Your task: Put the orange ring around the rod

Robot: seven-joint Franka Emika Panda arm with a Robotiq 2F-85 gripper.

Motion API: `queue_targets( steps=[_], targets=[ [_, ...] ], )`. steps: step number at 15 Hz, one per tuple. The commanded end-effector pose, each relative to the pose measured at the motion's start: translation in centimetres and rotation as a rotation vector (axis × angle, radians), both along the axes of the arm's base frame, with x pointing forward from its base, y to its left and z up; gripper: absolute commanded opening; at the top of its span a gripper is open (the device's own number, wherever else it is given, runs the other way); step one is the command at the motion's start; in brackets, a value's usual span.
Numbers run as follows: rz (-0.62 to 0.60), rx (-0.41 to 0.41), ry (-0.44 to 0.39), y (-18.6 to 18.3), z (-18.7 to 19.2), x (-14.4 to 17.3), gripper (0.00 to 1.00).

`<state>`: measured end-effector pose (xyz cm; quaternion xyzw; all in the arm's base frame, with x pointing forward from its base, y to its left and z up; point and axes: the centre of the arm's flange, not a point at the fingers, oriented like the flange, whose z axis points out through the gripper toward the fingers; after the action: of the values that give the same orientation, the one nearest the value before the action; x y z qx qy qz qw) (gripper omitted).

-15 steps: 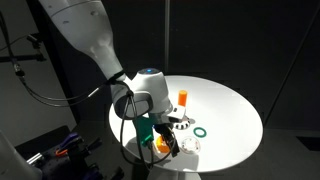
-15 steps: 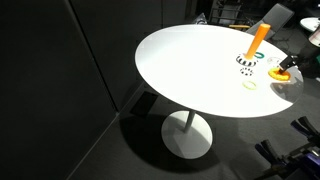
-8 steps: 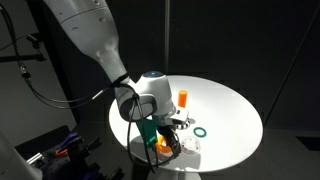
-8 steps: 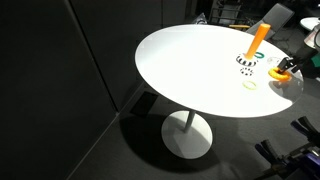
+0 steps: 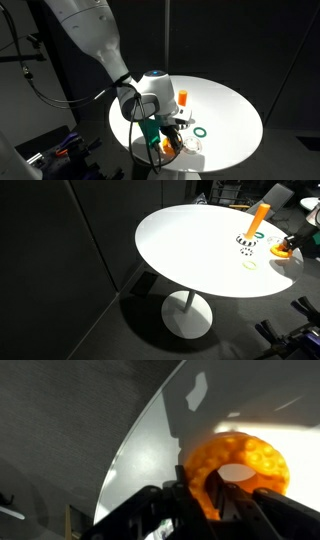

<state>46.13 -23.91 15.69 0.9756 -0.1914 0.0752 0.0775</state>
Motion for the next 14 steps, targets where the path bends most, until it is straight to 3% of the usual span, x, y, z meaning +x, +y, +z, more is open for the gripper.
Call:
queue_targets(
  steps=[1, 14],
  targets=[
    [-0.021, 0.004, -0.004, -0.6, 2.5, 0.3, 0.07],
    [-0.053, 0.02, -0.054, -0.1, 12.1, 2.6, 0.09]
  ],
)
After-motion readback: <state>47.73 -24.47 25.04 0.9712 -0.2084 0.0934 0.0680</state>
